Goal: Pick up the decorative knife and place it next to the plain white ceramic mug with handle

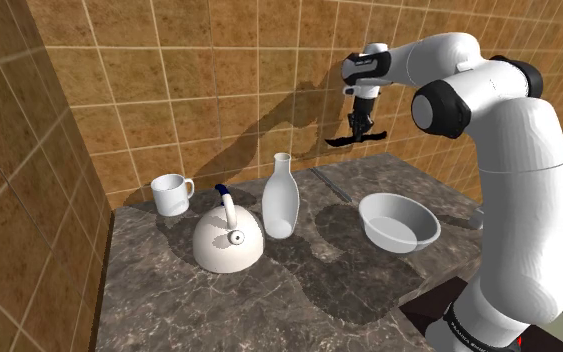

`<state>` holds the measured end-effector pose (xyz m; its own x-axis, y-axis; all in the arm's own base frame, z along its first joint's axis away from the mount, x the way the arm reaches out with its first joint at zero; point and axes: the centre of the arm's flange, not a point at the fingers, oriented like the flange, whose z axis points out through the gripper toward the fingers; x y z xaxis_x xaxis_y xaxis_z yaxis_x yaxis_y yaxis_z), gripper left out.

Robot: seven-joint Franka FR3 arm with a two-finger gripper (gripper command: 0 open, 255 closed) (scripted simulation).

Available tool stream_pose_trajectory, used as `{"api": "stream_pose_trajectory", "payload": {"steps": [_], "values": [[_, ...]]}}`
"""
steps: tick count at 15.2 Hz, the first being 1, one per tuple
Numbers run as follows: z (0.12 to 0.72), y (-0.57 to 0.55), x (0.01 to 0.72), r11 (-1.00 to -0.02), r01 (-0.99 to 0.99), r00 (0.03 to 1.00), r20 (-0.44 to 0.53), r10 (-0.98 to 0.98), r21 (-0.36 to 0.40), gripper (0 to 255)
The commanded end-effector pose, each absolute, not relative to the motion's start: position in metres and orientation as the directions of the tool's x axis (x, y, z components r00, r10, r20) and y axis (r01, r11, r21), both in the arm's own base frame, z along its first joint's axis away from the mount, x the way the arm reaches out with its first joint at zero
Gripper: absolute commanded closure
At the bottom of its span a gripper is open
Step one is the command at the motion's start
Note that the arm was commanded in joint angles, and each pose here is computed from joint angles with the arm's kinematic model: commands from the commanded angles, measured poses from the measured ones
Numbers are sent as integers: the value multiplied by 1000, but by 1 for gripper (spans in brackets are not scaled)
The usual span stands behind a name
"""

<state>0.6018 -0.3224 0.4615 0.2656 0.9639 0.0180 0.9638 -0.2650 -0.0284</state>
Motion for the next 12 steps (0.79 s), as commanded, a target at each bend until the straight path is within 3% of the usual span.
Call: {"api": "stream_pose_trajectory", "payload": {"steps": [1,12], "values": [[472,-323,601,-265,964,266,18,964,-29,255],[513,-284,607,-265,964,266,18,964,-29,255]]}}
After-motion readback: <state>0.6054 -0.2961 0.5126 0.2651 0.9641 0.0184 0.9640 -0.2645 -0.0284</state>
